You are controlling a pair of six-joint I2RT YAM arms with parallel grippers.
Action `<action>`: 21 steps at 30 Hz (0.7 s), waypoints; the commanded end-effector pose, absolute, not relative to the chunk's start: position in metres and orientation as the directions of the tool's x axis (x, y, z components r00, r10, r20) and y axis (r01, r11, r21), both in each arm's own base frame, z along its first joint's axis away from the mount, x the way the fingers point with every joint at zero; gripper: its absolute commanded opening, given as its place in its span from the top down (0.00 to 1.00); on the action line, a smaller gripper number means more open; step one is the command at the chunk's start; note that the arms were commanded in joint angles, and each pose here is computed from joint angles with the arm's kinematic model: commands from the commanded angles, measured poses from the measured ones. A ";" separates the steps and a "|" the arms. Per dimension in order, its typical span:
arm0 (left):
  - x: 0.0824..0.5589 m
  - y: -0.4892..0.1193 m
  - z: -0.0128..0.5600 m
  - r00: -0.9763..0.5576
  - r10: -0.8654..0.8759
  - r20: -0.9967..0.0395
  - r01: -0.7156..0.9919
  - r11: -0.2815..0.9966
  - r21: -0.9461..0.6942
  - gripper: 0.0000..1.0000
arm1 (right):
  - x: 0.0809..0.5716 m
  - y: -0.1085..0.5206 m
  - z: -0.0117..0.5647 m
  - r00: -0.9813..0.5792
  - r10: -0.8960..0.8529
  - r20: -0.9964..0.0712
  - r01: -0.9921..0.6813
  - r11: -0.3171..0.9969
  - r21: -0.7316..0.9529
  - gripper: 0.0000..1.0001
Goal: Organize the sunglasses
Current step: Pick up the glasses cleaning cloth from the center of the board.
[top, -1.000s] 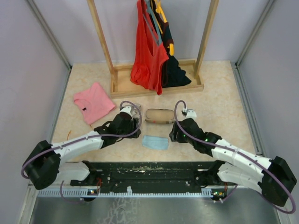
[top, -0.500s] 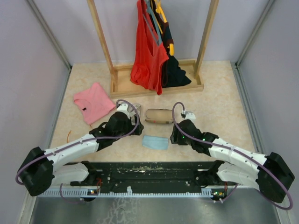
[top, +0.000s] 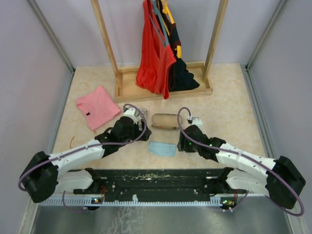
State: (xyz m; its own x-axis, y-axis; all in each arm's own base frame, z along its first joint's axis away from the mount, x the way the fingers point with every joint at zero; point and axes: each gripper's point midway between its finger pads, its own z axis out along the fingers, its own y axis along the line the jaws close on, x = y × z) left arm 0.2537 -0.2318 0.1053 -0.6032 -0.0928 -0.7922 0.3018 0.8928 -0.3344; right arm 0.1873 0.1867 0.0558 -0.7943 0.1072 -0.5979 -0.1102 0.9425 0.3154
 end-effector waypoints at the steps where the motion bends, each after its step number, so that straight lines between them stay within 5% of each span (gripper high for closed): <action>1: 0.243 -0.249 0.090 -0.668 -0.038 -0.743 0.347 0.867 -0.356 0.15 | 0.192 0.203 0.070 -0.789 0.073 -0.610 -0.148 0.941 0.305 0.47; 21: 0.228 -0.264 0.053 -0.727 0.075 -0.682 0.385 0.867 -0.316 0.29 | 0.202 0.235 0.050 -0.807 0.039 -0.589 -0.155 0.949 0.275 0.49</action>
